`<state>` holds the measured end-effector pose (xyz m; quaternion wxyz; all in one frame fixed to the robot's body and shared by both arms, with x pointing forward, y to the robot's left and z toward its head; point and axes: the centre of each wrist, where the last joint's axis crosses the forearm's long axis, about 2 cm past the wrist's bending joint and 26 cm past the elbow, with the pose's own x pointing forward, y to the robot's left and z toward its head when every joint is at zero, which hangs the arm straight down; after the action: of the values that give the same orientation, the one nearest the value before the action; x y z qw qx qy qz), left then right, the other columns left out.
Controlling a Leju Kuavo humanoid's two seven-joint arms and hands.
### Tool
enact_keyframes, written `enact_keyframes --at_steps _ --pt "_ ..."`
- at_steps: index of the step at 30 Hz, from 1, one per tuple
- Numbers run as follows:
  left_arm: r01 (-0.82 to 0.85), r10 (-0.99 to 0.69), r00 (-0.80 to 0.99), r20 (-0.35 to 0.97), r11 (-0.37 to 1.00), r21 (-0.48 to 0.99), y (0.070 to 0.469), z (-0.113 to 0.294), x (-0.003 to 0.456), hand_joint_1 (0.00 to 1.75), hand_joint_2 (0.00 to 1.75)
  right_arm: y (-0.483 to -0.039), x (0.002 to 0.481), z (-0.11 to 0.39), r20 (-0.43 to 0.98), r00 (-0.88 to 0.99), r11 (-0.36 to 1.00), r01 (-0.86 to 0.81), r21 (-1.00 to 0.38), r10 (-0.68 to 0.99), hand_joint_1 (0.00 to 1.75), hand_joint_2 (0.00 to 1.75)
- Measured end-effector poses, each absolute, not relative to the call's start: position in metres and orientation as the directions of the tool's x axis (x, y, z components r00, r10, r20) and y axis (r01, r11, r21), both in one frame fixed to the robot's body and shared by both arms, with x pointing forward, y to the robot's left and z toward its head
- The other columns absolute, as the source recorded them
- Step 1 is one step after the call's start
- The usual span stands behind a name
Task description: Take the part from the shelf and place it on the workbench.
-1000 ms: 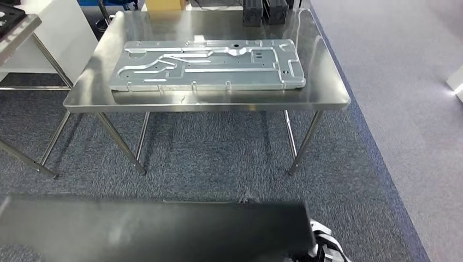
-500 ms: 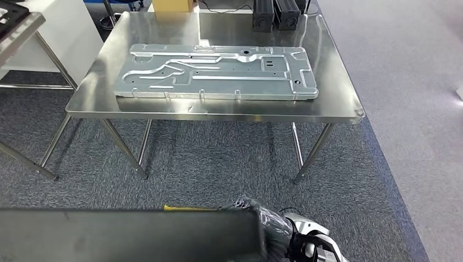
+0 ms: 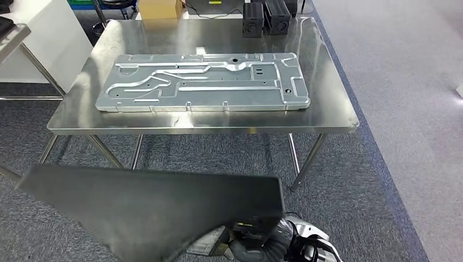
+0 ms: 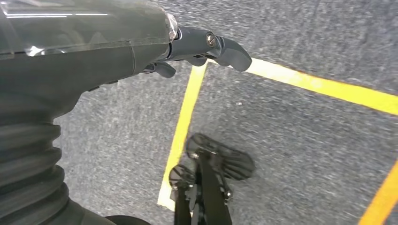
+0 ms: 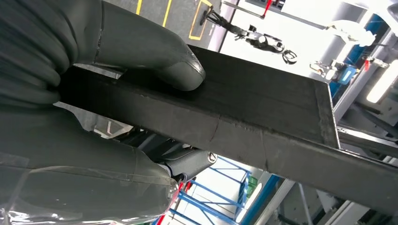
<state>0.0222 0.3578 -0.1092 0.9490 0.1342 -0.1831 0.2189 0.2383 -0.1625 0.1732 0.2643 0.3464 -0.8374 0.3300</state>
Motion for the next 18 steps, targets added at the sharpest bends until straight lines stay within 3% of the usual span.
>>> enact_keyframes --at_steps 18 --pt "-0.462 0.362 0.832 0.42 0.872 0.162 0.3629 -0.109 0.0191 0.0 1.75 -0.1681 0.2387 0.1713 0.67 -0.629 0.559 -0.743 -0.369 -0.393 1.62 1.75"
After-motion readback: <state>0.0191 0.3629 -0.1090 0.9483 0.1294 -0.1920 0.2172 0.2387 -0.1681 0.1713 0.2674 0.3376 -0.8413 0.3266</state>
